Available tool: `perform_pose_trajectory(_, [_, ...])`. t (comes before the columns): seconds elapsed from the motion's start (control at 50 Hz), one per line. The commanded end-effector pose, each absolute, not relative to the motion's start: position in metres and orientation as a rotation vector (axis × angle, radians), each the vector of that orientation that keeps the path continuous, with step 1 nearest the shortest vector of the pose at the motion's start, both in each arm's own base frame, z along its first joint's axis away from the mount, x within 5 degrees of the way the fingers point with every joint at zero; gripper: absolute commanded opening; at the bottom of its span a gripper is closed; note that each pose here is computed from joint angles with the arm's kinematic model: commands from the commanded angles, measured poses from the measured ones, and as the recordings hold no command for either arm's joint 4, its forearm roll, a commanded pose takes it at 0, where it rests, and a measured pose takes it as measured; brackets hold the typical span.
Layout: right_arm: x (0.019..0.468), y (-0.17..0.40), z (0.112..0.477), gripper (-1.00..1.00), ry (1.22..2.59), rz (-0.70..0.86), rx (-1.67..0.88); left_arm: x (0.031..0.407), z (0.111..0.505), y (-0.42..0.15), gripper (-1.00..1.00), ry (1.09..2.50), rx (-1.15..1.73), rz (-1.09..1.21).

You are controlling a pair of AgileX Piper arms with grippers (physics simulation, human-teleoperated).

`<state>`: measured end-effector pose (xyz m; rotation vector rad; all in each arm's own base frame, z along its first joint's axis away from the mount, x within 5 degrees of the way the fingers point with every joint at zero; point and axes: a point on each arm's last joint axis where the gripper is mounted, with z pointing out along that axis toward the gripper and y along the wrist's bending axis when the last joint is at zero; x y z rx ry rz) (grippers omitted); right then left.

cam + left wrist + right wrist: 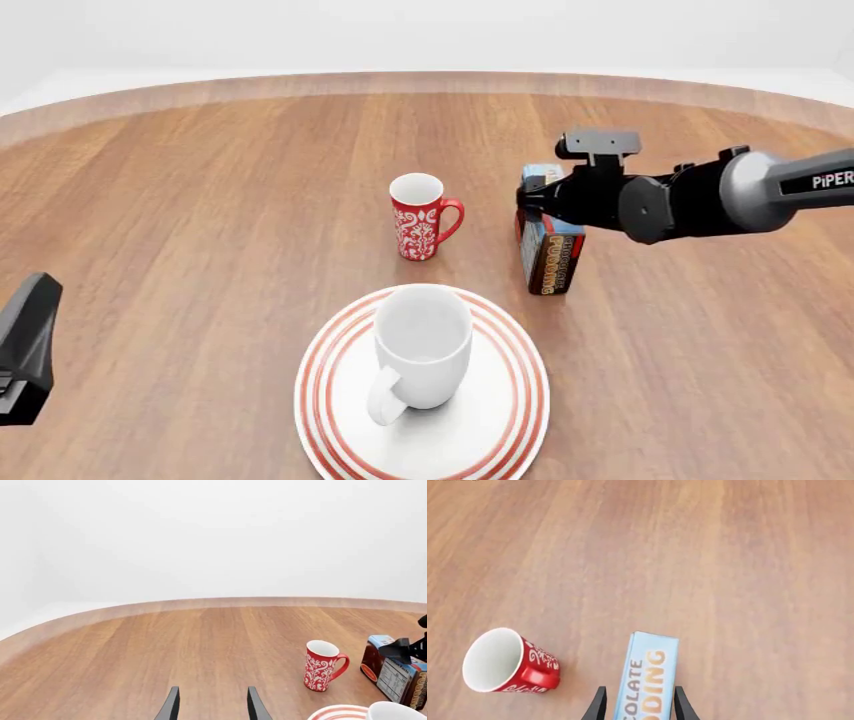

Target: Pick up the white mug and put it on the plate, and put the chocolate pudding to the right of the plate.

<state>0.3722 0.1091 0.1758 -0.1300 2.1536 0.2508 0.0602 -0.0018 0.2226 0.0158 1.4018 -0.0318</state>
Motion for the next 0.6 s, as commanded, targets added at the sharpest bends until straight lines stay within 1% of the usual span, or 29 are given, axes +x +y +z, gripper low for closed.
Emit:
perform_pose_trajectory(0.02, [0.3718,0.1024,0.1577,1.00,2.203,0.200,-0.197,0.0601,0.2226,-0.0018,1.00,1.401,0.016,-0.031])
perform_pose_trajectory(0.44, [0.3723,0.1011,0.1524,1.00,2.214,0.198,-0.191,0.0602,0.2226,-0.0018,1.00,1.402,0.016,-0.032])
perform_pose_trajectory(0.46, [0.3722,0.1009,0.1526,-1.00,2.213,0.197,-0.191,0.0602,0.2226,-0.0018,1.00,1.402,0.016,-0.032])
perform_pose_trajectory(0.6, [0.3706,0.1007,0.1555,-1.00,2.208,0.199,-0.191,0.0602,0.2226,-0.0018,1.00,1.402,0.016,-0.032])
